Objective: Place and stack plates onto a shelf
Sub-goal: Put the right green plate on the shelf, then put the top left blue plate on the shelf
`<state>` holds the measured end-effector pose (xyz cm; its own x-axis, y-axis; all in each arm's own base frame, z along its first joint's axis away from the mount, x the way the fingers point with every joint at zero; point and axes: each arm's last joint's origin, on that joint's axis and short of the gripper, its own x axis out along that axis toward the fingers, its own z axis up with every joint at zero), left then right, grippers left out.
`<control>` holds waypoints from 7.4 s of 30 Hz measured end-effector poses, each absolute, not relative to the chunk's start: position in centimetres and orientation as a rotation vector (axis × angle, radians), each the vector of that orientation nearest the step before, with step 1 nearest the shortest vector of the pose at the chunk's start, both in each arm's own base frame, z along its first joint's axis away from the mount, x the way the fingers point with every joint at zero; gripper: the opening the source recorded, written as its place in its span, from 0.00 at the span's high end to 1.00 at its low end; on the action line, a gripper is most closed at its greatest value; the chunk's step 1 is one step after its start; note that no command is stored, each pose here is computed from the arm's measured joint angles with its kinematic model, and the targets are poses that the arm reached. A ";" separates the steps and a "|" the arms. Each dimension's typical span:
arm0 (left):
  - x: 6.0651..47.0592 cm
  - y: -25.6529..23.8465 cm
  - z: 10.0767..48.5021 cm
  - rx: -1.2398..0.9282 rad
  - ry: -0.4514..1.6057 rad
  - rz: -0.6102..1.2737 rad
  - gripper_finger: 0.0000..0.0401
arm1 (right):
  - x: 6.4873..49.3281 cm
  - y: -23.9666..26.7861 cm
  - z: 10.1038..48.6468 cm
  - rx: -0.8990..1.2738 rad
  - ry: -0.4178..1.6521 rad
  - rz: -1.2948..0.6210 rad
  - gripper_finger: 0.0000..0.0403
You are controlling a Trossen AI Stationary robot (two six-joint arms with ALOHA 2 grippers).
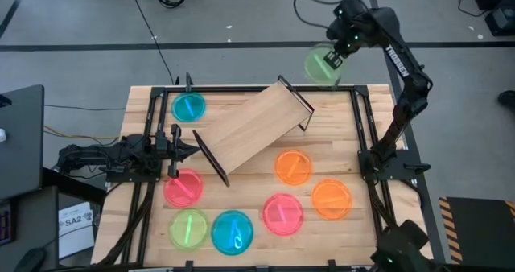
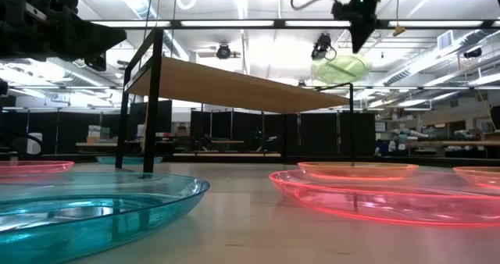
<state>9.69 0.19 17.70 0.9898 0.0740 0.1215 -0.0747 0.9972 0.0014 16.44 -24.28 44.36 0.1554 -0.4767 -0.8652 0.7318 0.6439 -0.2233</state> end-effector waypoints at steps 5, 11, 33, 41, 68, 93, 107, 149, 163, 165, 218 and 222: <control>9.7 0.2 17.7 0.006 -0.122 0.074 0.97 | 17.3 -23.0 46.0 0.316 0.987 -0.807 0.98; 9.7 0.2 17.7 0.006 -0.121 0.074 0.97 | 19.6 -21.0 46.2 0.292 0.967 -0.700 0.98; 9.7 0.2 17.7 0.006 -0.121 0.075 0.97 | 25.7 -14.1 46.7 0.207 0.884 -0.463 0.98; 9.7 0.2 17.7 0.006 -0.122 0.075 0.97 | 26.8 -13.8 44.9 0.209 0.945 -0.432 0.98; 9.7 0.2 17.7 0.006 -0.121 0.074 0.97 | 29.1 -17.8 33.9 0.349 1.065 -0.392 0.98; 9.7 0.2 17.7 0.006 -0.121 0.075 0.97 | 29.4 -18.1 33.8 0.328 1.035 -0.413 0.96; 9.7 0.2 17.7 0.006 -0.121 0.075 0.97 | 29.4 -18.1 33.8 0.319 1.035 -0.411 0.88; 9.7 0.2 17.7 0.006 -0.122 0.075 0.97 | 29.6 -18.5 34.0 0.277 1.006 -0.468 0.49; 8.9 0.3 20.7 -0.092 -0.421 0.104 0.94 | 29.7 -18.3 34.0 0.306 0.999 -0.484 0.50; 8.6 0.5 21.3 -0.110 -0.436 0.154 0.90 | 29.7 -18.2 34.0 0.325 0.996 -0.493 0.50; 12.3 11.5 31.4 -0.146 1.243 0.825 0.61 | 30.7 -15.8 33.8 0.228 1.054 -0.381 0.50; 13.1 13.4 30.1 -0.165 1.317 0.793 0.61 | 30.7 -15.8 33.8 0.227 1.055 -0.380 0.50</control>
<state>13.07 13.43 30.10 0.0361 0.4239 -0.9050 -0.6013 0.7325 0.3192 30.72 -15.81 33.82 0.4371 -0.1952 -0.8780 0.4098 0.9122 0.0012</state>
